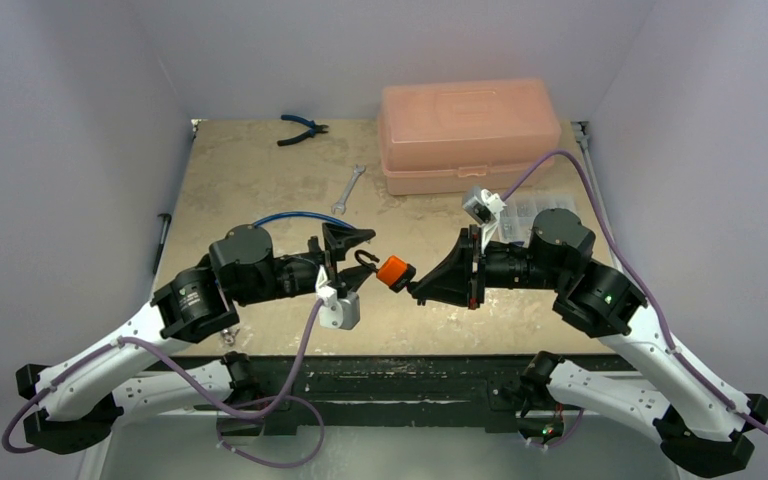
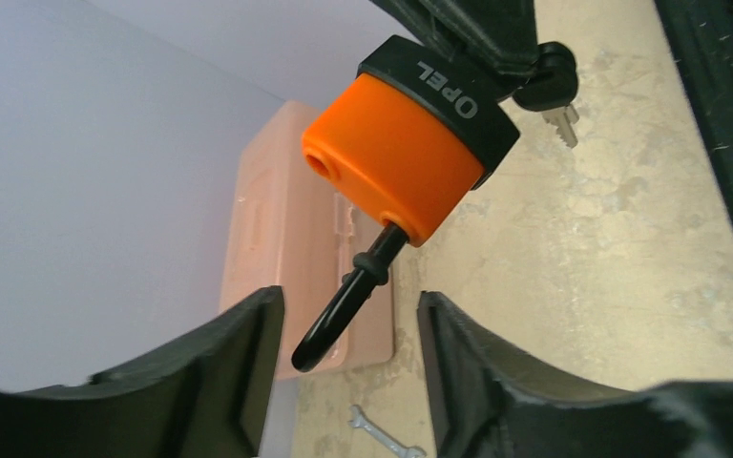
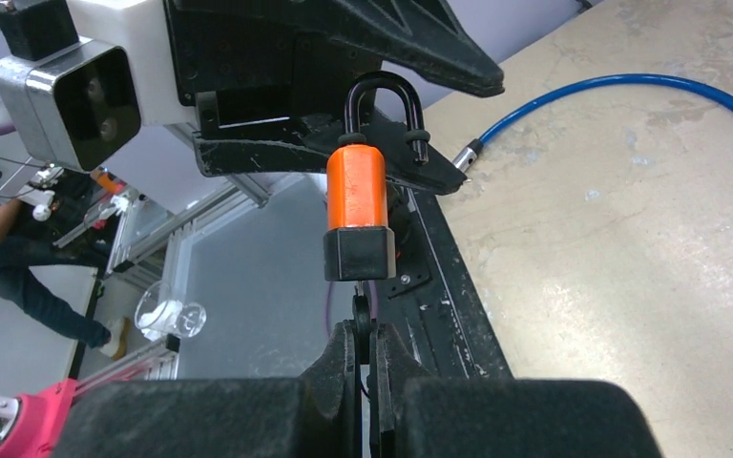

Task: Unlock with the key

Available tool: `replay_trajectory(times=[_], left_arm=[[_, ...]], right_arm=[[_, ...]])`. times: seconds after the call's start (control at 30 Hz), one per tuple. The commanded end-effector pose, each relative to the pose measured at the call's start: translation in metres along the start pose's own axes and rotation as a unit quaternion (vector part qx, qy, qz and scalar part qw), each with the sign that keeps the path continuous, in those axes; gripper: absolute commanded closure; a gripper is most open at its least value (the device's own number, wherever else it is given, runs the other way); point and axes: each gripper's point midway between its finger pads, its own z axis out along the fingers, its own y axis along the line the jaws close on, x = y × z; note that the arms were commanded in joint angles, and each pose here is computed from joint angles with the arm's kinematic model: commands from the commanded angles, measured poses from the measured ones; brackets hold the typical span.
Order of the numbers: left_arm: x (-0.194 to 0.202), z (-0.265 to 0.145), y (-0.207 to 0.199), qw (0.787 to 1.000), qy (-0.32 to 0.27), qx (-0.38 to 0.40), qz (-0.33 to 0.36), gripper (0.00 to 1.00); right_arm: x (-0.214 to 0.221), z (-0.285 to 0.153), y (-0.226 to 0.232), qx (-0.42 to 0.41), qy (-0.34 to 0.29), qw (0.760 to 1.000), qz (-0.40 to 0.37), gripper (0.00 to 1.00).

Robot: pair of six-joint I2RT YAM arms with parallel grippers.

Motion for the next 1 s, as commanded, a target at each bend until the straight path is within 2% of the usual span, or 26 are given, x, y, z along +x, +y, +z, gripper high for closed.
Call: replay_trajectory(times=[0.0,0.17,0.43,0.57,0.77,0.97], left_arm=[[-0.026,-0.009,0.006,0.999,-0.037,0.013,-0.01,0.53],[-0.027,-0.011,-0.001,0.998,-0.039,0.027,-0.038,0.62],[-0.025,-0.014,-0.009,0.996,-0.032,0.037,-0.075,0.64],[-0.027,-0.016,-0.007,0.995,-0.032,0.031,-0.088,0.62],[-0.021,-0.02,-0.002,0.992,-0.01,0.014,-0.127,0.44],[-0.013,-0.023,-0.018,0.986,0.017,0.04,-0.16,0.43]], right_arm=[[-0.018,-0.001,0.01,-0.018,-0.032,0.999,-0.025,1.0],[-0.021,-0.002,0.001,0.007,-0.041,0.998,-0.038,1.0],[-0.022,0.0,-0.007,0.022,-0.039,0.997,-0.058,1.0],[-0.019,0.002,-0.008,0.018,-0.032,0.998,-0.06,1.0],[-0.014,0.002,-0.013,0.026,-0.028,0.998,-0.059,1.0],[-0.011,0.003,-0.014,0.025,-0.027,0.998,-0.059,1.0]])
